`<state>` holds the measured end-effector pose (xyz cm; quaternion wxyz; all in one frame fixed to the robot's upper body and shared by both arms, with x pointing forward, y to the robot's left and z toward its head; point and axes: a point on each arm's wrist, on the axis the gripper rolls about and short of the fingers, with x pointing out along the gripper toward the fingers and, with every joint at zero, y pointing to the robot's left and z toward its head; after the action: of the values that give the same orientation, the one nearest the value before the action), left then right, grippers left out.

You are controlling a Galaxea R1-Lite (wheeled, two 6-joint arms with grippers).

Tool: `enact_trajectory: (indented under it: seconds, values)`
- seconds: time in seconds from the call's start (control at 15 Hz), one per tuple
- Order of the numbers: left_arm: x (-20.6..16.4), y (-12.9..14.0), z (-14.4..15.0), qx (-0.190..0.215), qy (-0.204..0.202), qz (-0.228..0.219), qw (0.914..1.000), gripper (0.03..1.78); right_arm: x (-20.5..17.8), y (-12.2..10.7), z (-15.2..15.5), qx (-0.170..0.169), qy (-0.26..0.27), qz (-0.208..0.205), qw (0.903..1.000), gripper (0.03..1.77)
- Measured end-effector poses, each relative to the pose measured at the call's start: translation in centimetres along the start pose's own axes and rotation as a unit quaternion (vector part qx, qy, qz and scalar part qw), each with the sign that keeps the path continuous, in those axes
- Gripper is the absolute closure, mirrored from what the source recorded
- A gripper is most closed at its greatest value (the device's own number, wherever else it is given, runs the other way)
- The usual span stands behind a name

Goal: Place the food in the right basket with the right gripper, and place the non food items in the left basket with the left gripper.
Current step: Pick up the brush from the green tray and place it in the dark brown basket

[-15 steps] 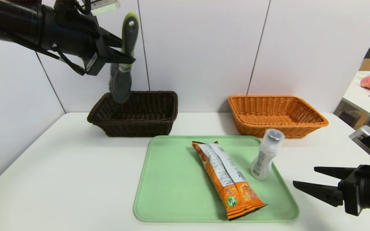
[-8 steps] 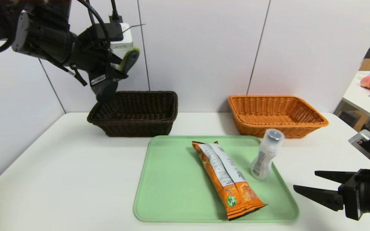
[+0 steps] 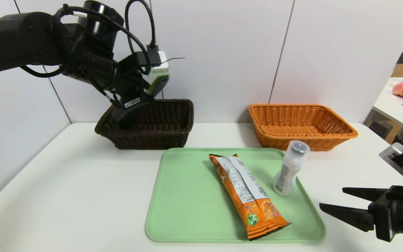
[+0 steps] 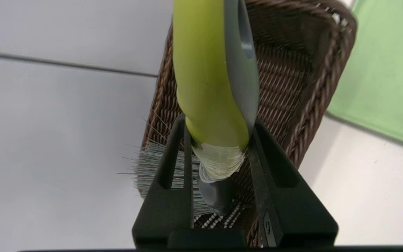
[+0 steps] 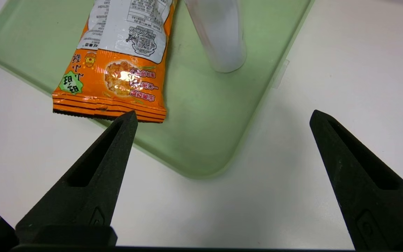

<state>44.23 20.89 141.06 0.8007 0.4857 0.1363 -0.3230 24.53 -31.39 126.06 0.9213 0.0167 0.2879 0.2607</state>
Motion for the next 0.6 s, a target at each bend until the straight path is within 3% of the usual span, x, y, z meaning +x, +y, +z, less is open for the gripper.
enact_trajectory:
  seconds: [0.6]
  values:
    - [2.4, -0.3, -0.1, -0.007, 0.013, 0.010, 0.9998, 1.32, -0.3, 0.2, -0.5, 0.001, 0.001, -0.001, 1.0000, 0.10]
